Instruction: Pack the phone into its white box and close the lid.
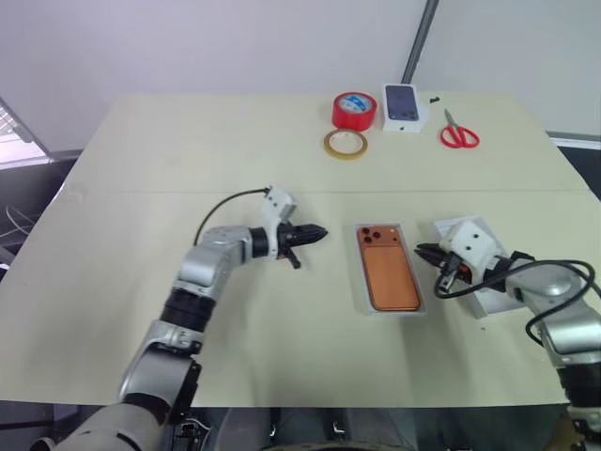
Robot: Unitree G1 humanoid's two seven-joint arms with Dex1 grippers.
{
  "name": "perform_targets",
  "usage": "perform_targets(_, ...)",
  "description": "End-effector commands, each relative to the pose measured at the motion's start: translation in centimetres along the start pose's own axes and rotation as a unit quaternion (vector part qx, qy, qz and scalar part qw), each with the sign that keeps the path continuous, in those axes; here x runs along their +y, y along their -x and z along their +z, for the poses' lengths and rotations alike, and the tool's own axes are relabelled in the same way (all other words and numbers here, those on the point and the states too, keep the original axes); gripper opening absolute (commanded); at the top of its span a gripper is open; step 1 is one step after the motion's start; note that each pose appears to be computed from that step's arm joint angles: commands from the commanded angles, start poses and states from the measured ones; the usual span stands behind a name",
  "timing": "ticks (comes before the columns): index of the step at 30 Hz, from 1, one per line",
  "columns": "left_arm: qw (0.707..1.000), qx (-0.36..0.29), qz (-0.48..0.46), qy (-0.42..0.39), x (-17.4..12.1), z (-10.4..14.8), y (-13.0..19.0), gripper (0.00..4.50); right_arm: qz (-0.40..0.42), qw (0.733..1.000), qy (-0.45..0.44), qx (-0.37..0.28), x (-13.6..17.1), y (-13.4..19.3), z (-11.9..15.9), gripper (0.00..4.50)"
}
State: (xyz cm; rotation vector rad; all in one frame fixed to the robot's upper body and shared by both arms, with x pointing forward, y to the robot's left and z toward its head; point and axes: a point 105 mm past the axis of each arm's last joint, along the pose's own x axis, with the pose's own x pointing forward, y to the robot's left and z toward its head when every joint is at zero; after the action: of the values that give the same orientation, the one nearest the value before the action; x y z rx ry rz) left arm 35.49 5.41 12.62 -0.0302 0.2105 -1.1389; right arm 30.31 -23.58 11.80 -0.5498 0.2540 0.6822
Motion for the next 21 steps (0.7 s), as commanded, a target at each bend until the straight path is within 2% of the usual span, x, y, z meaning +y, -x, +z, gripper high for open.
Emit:
perform_targets(1,0.999,-0.028,-0.008,-0.04,-0.1,1.8,2.0,2.35,-0.043,0.999,0.003,-0.033,-1.5,2.2,2.2,2.37)
perform_targets(5,0.998,-0.025,-0.006,-0.062,0.1,1.7,4.5,4.39,-0.081,0.996,-0.024,-0.021,-1.3,3.8,1.7,4.46)
perform_targets(8,0.996,-0.026,0.003,-0.089,0.1,1.6,5.7,4.46,-0.113,0.992,-0.048,-0.014,-1.0,4.3,1.0,4.49)
perform_targets(10,0.99,-0.014,-0.006,-0.14,-0.3,1.0,6.6,4.46,-0.132,0.989,-0.06,0.004,-1.0,4.6,0.2,4.49)
perform_targets(12,0.983,-0.029,-0.017,-0.181,-1.0,1.1,7.6,4.46,-0.151,0.983,-0.104,0.003,-0.8,4.6,0.1,4.49)
perform_targets(14,0.973,-0.046,-0.029,-0.223,-1.7,1.3,8.1,4.46,-0.154,0.983,-0.101,0.025,-0.6,4.6,-0.3,4.49)
perform_targets(17,0.969,-0.065,-0.051,-0.235,-2.4,1.2,8.8,4.46,-0.139,0.981,-0.105,0.084,0.3,4.4,-1.6,4.49)
perform_targets(21,0.964,-0.066,-0.078,-0.245,-3.1,1.0,9.1,4.46,-0.13,0.976,-0.136,0.113,0.2,4.1,-1.5,4.49)
